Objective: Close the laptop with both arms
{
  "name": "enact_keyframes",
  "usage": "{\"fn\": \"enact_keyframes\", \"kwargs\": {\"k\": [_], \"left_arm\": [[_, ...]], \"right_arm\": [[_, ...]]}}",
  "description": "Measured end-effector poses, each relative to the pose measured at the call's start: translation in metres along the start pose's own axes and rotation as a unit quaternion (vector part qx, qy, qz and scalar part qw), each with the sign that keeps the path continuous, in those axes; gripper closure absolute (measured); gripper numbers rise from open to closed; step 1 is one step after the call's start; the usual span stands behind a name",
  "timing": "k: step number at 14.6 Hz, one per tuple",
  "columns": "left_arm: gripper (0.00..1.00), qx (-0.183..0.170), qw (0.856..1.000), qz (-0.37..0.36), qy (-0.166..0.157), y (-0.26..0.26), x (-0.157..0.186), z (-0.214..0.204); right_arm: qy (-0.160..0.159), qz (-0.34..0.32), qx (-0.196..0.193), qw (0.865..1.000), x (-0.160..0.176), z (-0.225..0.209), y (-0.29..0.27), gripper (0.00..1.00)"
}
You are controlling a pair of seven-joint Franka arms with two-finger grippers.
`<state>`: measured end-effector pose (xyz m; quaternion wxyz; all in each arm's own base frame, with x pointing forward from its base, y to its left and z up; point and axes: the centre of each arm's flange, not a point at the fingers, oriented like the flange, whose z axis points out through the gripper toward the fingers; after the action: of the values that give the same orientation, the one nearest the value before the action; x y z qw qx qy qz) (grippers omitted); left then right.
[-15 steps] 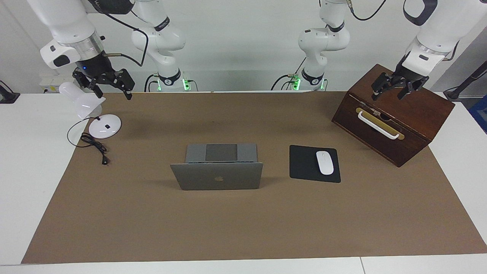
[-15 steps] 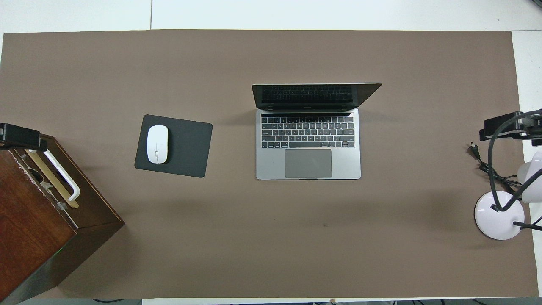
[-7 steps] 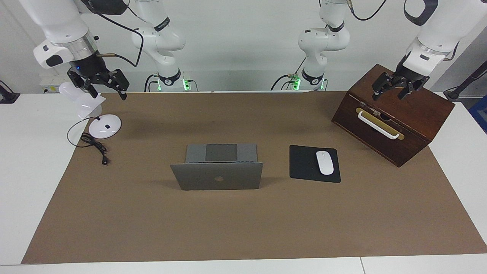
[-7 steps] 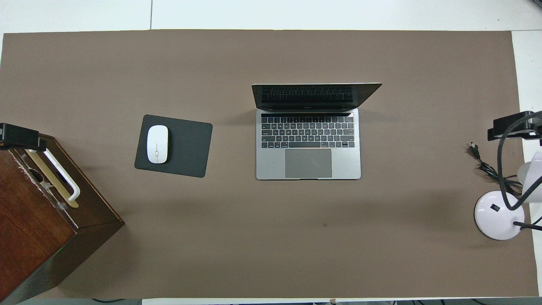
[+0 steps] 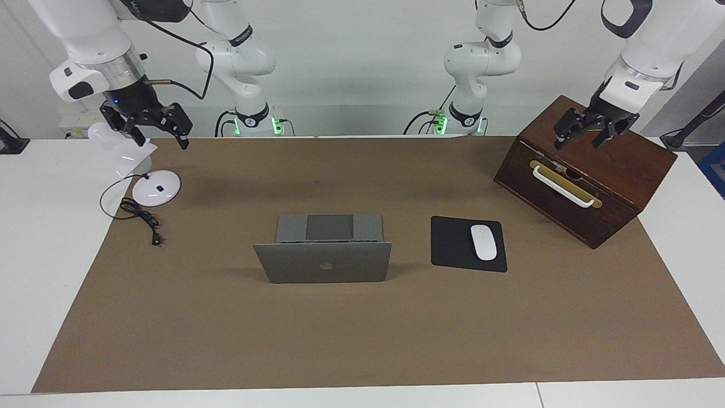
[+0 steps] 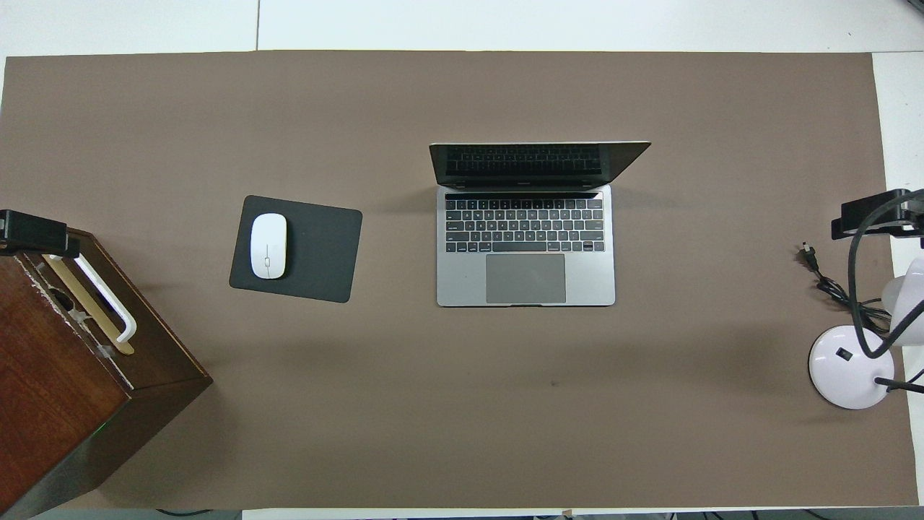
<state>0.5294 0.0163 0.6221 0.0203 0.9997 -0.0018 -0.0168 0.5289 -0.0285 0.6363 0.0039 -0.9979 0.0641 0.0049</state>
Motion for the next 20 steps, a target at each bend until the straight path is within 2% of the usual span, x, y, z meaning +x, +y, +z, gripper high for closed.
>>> {"fn": "enact_keyframes", "kwargs": {"k": [7, 14, 15, 20], "left_arm": [[0.0, 0.0, 1.0, -0.002, 0.0, 0.0, 0.0, 0.0], [0.0, 0.0, 1.0, -0.002, 0.0, 0.0, 0.0, 0.0], [0.08, 0.0, 1.0, -0.002, 0.0, 0.0, 0.0, 0.0], [0.71, 0.0, 1.0, -0.002, 0.003, -0.001, 0.001, 0.0]], "right_arm": [[0.022, -0.009, -0.006, 1.0, 0.012, 0.003, 0.019, 0.0], [0.057, -0.011, -0.019, 0.998, 0.043, 0.024, 0.032, 0.0], [0.06, -0.011, -0.019, 0.998, 0.045, 0.025, 0.032, 0.0], [0.069, -0.004, -0.02, 0.997, 0.046, 0.018, 0.039, 0.0]]}}
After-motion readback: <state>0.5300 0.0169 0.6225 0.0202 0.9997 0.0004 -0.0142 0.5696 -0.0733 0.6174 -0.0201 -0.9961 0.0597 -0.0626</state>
